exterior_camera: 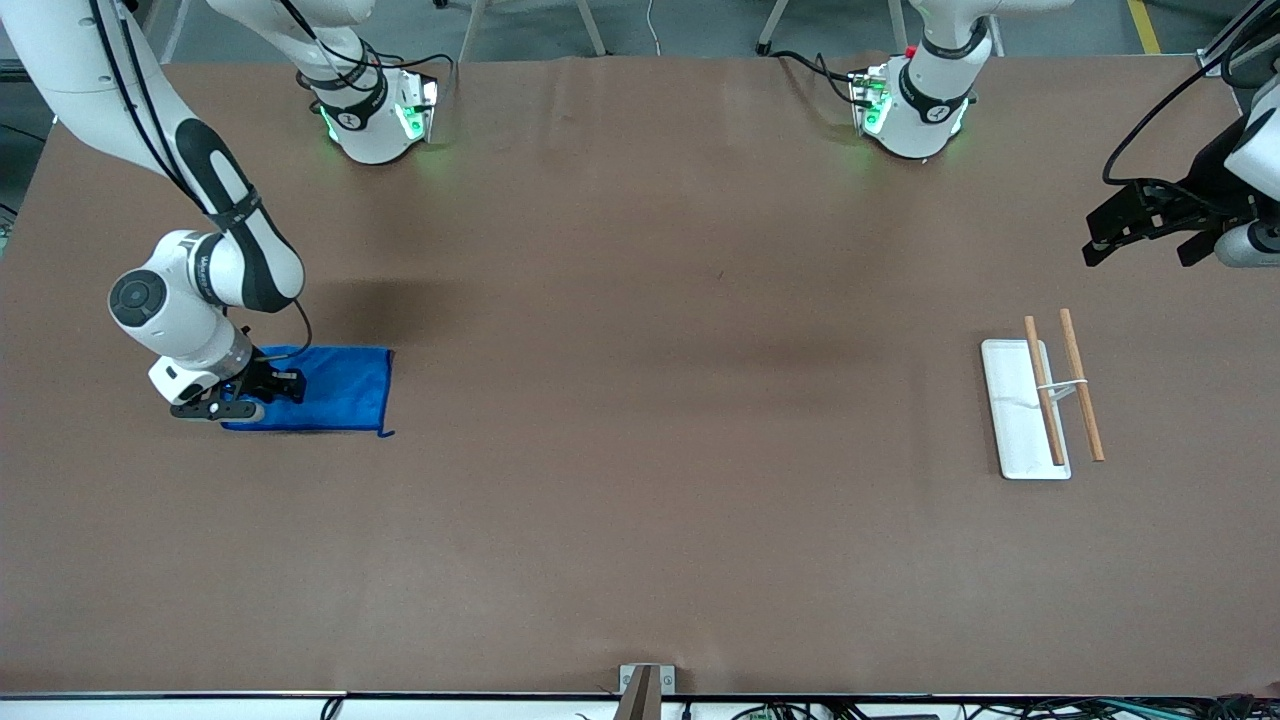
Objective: Right arm passes towel to left arm to hang
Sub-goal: 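Close the right gripper on the blue towel's edge, then lift the blue towel with the right gripper toward the table middle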
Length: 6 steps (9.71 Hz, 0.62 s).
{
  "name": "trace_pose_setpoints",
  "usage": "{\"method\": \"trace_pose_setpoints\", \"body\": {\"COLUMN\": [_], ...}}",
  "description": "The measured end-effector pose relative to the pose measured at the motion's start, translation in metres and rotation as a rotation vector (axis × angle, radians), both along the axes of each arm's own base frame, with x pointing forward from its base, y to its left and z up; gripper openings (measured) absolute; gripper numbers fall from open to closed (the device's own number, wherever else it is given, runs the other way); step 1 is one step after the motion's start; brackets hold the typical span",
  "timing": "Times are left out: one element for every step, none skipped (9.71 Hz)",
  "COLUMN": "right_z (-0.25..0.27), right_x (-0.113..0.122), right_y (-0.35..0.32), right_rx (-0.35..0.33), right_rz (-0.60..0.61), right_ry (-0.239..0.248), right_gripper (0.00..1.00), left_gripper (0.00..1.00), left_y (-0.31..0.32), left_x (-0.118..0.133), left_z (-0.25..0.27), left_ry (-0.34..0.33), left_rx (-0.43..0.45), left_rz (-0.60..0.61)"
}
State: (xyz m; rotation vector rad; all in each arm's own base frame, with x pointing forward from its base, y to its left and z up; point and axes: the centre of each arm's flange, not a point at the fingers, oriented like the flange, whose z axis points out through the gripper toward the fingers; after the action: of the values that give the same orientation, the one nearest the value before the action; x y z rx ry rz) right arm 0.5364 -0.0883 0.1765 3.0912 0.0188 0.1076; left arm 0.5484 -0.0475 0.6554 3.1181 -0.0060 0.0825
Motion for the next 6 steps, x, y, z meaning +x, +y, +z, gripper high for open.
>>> {"method": "trace_pose_setpoints", "body": {"right_z": [0.0, 0.0, 0.0, 0.001, 0.008, 0.027], "right_x": [0.0, 0.0, 0.0, 0.0, 0.004, 0.016], "right_y": [-0.001, -0.002, -0.002, -0.002, -0.001, -0.001], "right_rx": [0.0, 0.0, 0.0, 0.004, 0.01, 0.015], "right_rz": [0.001, -0.001, -0.001, -0.001, -0.001, -0.001], "right_ry": [0.0, 0.0, 0.001, 0.025, 0.071, 0.103], "right_gripper": [0.2, 0.06, 0.03, 0.03, 0.03, 0.03], "left_gripper": [1.0, 1.0, 1.0, 1.0, 1.0, 1.0], "left_y": [0.0, 0.0, 0.0, -0.001, -0.002, -0.004], "left_x": [0.0, 0.0, 0.0, 0.0, 0.0, 0.0], "left_z": [0.0, 0.0, 0.0, 0.0, 0.0, 0.0], "left_ry": [0.0, 0.0, 0.0, 0.0, 0.0, 0.0], "left_rx": [0.0, 0.0, 0.0, 0.0, 0.0, 0.0], "left_rz": [0.0, 0.0, 0.0, -0.001, -0.003, -0.008]}}
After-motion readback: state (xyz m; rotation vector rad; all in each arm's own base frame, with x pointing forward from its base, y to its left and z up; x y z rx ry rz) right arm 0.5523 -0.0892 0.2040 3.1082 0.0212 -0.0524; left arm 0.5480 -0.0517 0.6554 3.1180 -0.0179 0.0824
